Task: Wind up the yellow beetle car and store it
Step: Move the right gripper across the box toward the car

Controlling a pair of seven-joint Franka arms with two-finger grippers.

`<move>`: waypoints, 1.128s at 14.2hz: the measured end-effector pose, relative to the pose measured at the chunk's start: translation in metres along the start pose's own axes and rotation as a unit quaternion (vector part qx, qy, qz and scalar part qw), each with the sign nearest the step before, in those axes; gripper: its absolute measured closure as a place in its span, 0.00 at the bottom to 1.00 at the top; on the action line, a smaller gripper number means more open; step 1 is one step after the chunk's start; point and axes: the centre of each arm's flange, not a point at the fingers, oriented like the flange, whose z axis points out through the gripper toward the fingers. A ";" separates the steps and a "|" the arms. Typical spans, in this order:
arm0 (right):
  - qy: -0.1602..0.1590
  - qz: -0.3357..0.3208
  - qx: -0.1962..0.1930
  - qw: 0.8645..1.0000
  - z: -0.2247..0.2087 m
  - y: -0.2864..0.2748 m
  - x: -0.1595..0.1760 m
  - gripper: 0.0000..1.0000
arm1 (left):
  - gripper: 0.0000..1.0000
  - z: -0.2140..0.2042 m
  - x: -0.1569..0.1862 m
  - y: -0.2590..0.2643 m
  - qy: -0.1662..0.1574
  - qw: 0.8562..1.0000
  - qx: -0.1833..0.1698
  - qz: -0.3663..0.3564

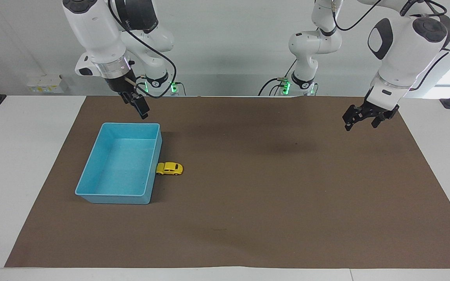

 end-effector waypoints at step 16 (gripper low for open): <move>0.001 0.294 0.015 0.956 0.072 -0.061 -0.022 0.00 | 0.00 -0.049 -0.018 0.005 -0.011 0.998 -0.016 0.055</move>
